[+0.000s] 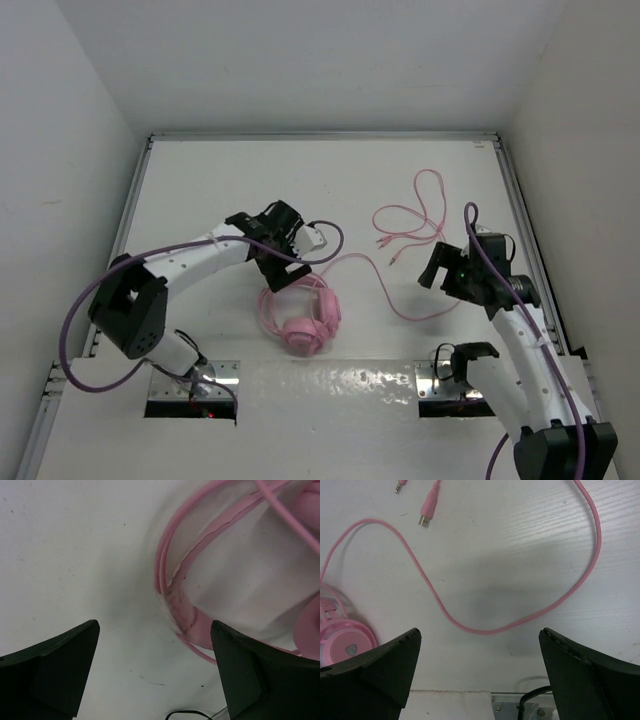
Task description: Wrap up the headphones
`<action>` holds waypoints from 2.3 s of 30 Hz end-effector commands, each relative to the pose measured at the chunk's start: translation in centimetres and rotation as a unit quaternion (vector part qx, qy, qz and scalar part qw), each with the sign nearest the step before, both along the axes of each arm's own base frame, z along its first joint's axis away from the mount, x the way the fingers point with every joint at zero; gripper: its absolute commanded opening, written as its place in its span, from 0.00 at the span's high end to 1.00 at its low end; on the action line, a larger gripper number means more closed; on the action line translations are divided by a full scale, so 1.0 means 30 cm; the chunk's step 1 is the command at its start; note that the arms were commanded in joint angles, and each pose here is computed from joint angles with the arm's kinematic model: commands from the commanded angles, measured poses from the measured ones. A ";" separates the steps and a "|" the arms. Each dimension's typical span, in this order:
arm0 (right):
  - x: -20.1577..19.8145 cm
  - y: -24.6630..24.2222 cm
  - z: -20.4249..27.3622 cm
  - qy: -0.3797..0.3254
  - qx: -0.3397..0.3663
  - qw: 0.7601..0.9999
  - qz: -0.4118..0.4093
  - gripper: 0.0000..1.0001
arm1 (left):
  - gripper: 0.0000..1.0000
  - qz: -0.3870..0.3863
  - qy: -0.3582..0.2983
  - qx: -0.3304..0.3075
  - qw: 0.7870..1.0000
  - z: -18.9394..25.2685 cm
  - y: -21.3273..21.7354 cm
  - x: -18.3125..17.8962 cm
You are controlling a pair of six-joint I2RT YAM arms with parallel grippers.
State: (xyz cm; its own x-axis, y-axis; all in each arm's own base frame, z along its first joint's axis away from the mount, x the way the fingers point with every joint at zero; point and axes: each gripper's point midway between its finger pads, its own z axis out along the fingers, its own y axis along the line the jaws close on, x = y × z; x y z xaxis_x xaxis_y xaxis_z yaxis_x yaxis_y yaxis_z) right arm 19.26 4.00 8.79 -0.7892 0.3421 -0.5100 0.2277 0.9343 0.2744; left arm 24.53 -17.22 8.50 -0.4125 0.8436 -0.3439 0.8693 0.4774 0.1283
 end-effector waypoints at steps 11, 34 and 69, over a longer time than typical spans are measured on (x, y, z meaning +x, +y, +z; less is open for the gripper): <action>0.010 -0.010 0.032 -0.038 -0.011 0.999 0.007 0.01 | 0.35 -0.007 0.108 0.028 0.994 -0.262 -0.017 -0.046; 0.404 0.236 0.476 -0.286 0.021 0.923 0.257 0.20 | 1.00 0.064 -0.089 -0.251 0.962 0.705 -0.068 0.268; 0.853 0.718 -0.167 -0.210 -0.156 0.895 0.361 0.75 | 1.00 0.406 -0.102 -0.489 0.765 1.070 0.316 0.716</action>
State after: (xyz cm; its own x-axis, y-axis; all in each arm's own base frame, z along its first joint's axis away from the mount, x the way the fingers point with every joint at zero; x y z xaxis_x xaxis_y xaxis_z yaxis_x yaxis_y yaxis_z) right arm 43.09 24.89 2.92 -0.4825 -0.4173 -0.7701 -0.5681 0.8183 -0.0875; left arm 45.30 -7.90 36.21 -0.6079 -0.2965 -0.7365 0.2004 0.8403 -0.5037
